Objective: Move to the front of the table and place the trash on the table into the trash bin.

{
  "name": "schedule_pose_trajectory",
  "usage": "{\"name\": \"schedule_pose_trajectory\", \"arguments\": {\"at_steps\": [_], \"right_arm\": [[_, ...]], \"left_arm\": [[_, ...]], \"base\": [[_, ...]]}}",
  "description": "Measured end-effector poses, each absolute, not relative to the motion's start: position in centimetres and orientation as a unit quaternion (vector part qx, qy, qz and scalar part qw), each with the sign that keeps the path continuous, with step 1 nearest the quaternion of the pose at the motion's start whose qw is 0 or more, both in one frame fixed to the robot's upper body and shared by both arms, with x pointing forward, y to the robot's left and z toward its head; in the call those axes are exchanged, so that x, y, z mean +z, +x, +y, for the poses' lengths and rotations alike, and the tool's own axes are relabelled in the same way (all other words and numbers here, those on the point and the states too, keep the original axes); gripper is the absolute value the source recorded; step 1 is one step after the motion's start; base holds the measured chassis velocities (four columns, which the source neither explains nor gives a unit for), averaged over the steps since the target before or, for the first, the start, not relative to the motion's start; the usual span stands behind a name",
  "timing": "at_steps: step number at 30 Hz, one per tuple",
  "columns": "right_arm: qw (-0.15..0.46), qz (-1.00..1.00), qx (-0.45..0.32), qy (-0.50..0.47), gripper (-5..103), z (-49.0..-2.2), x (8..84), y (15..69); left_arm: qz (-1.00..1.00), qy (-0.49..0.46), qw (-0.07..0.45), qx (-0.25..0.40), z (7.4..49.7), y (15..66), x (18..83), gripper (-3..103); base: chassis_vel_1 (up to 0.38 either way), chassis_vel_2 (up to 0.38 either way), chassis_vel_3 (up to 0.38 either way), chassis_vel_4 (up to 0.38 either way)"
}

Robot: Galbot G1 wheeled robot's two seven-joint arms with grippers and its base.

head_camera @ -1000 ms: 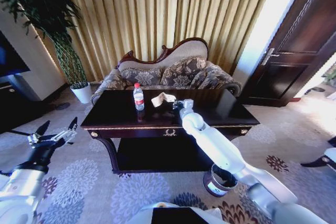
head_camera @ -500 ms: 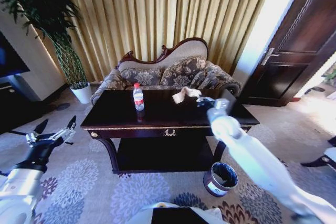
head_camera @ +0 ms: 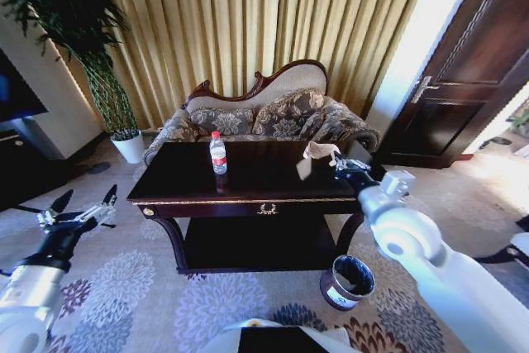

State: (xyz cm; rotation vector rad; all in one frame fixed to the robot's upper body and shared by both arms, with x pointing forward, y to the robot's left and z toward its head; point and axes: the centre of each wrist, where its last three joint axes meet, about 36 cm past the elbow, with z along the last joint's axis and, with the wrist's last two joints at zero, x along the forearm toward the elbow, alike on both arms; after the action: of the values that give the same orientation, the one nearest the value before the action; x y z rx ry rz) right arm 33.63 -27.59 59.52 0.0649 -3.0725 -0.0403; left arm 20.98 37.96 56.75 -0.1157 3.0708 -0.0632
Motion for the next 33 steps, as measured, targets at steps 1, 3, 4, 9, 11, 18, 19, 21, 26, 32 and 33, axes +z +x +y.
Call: {"name": "schedule_pose_trajectory", "arguments": {"at_steps": [1, 3, 4, 9, 11, 18, 19, 21, 26, 32, 33], "right_arm": [[0.034, -0.999, -0.013, 0.021, 0, -27.6, 59.5, 33.6], [0.031, -0.999, -0.016, -0.001, 0, -28.3, 59.6, 32.0], [0.033, -0.999, -0.015, -0.006, 0, -28.4, 59.5, 31.3], [0.045, -0.999, -0.018, -0.022, 0, -28.5, 58.6, 29.6], [0.046, -0.998, -0.018, -0.027, 0, -28.6, 58.3, 29.4], [0.051, -0.998, -0.025, -0.037, 0, -28.7, 57.8, 28.9], [0.052, -0.998, -0.025, -0.039, 0, -28.7, 57.7, 28.8], [0.053, -0.997, -0.023, -0.043, 0, -28.7, 57.5, 28.7], [0.053, -0.997, -0.022, -0.047, 0, -28.7, 57.3, 28.6], [0.054, -0.997, -0.022, -0.05, 0, -28.8, 57.1, 28.7], [0.054, -0.997, -0.022, -0.051, 0, -28.8, 57.1, 28.7]], "left_arm": [[0.999, -0.038, 0.034, -0.021, 38.0, 21.0, 56.8, 100], [0.999, -0.035, 0.027, -0.021, 38.0, 21.0, 56.7, 100], [0.999, -0.034, 0.023, -0.021, 38.0, 21.0, 56.7, 100], [0.999, -0.03, 0.006, -0.021, 37.5, 21.0, 57.4, 100], [0.999, -0.029, 0.003, -0.021, 37.4, 21.0, 57.5, 100], [0.999, -0.025, -0.01, -0.025, 37.1, 21.0, 58.2, 100], [0.999, -0.025, -0.012, -0.026, 37.1, 21.0, 58.3, 100], [0.999, -0.027, -0.013, -0.028, 37.1, 21.0, 58.2, 100], [0.999, -0.028, -0.014, -0.027, 37.1, 21.0, 58.2, 100], [0.999, -0.029, -0.013, -0.028, 37.1, 21.0, 58.2, 100], [0.999, -0.029, -0.013, -0.029, 37.1, 21.0, 58.2, 100]], "base": [[0.0, 0.0, 0.0, 0.0], [0.0, 0.0, 0.0, 0.0], [0.0, 0.0, 0.0, 0.0], [0.0, 0.0, 0.0, 0.0], [0.03, -0.028, -0.024, 0.024], [0.078, -0.08, -0.08, 0.083], [0.097, -0.106, -0.118, 0.117], [0.109, -0.119, -0.124, 0.124], [0.136, -0.131, -0.139, 0.134], [0.136, -0.14, -0.138, 0.132], [0.143, -0.137, -0.148, 0.127]]}}
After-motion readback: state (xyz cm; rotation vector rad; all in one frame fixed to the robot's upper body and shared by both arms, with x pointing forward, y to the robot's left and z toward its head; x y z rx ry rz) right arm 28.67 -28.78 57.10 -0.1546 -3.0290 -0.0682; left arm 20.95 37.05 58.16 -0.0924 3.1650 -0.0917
